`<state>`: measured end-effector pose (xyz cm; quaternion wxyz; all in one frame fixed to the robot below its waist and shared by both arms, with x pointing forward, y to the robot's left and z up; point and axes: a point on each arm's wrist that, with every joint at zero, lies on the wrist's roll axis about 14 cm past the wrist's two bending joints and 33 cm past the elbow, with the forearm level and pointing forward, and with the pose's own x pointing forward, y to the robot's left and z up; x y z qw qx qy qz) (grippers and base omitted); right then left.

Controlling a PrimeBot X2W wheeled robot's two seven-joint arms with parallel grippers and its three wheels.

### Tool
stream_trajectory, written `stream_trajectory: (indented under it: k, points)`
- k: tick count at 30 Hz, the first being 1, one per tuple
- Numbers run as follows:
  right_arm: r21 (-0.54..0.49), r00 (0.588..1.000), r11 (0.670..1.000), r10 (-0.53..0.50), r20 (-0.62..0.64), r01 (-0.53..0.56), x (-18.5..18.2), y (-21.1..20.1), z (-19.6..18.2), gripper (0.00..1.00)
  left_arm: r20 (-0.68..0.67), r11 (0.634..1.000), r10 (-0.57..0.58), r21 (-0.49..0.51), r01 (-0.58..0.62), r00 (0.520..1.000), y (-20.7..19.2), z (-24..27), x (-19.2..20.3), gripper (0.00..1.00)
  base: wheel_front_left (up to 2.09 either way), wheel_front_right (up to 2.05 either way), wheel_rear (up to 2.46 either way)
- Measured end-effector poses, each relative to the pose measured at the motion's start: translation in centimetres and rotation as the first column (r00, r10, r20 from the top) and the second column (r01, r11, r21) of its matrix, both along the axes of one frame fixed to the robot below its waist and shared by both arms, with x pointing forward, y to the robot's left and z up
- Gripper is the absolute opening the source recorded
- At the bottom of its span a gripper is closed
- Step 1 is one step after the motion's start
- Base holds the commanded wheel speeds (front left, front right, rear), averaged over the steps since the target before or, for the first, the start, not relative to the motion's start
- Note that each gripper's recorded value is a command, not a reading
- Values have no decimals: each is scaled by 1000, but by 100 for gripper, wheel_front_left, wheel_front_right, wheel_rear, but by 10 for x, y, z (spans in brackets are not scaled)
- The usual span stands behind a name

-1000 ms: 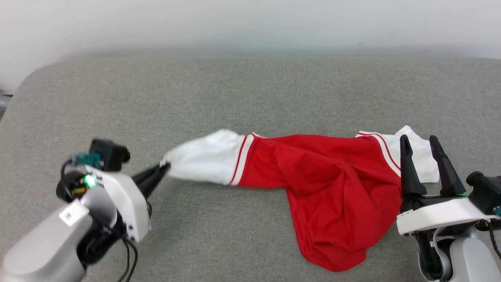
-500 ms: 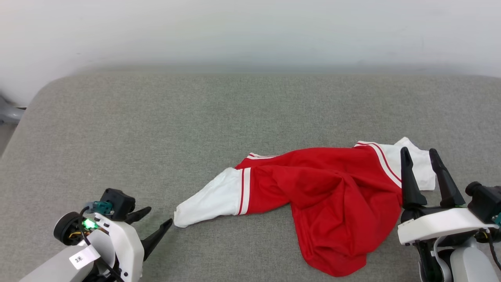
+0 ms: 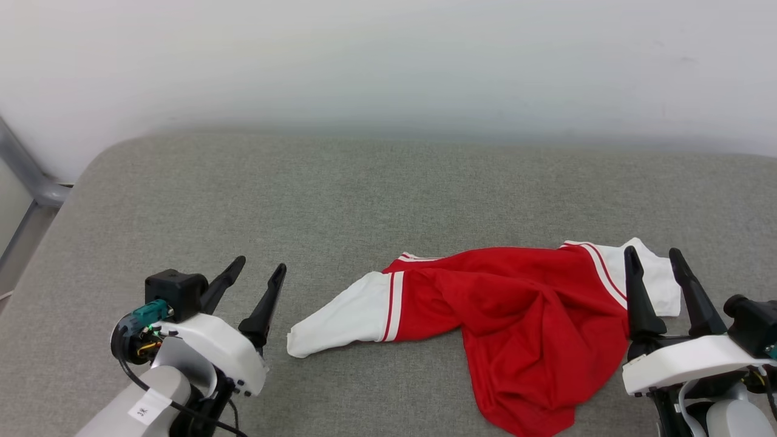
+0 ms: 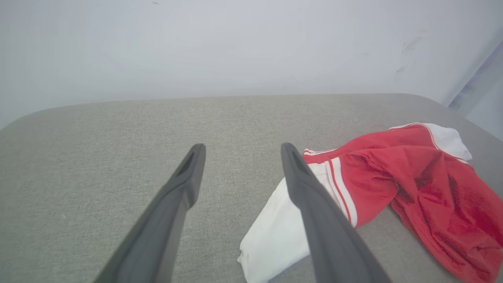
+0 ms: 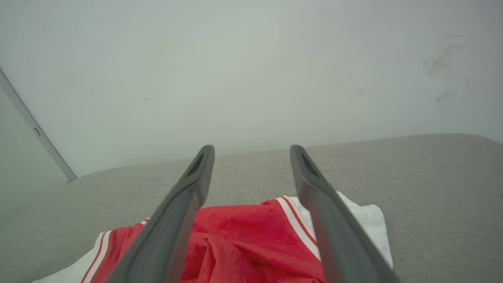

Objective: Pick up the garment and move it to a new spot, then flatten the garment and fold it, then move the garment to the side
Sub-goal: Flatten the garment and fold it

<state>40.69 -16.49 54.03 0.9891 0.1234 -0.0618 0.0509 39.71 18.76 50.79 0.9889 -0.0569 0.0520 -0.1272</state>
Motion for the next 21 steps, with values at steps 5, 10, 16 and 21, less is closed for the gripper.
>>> stream_trajectory:
  k: [5, 10, 16, 21]
  points:
    - [-11, 1000, 1000, 11, -3, -11, -4, 2, 3, 100, 146, 989, 144, -56, -137, 979, 4, 36, -4, 100, 0, 0, 0]
    - [-17, 1000, 1000, 24, -20, -24, -10, 5, 1, 100, 201, 982, 185, -69, -175, 962, -7, 36, -32, 100, 0, 0, 0]
    - [-35, 997, 998, 58, -49, -60, -12, 13, -4, 100, 236, 973, 229, -76, -217, 944, -5, 36, -49, 100, 0, 0, 0]
    - [-75, 989, 990, 115, -98, -123, -9, 26, -10, 100, 236, 971, 237, -68, -228, 942, -2, 31, -56, 100, 0, 0, 0]
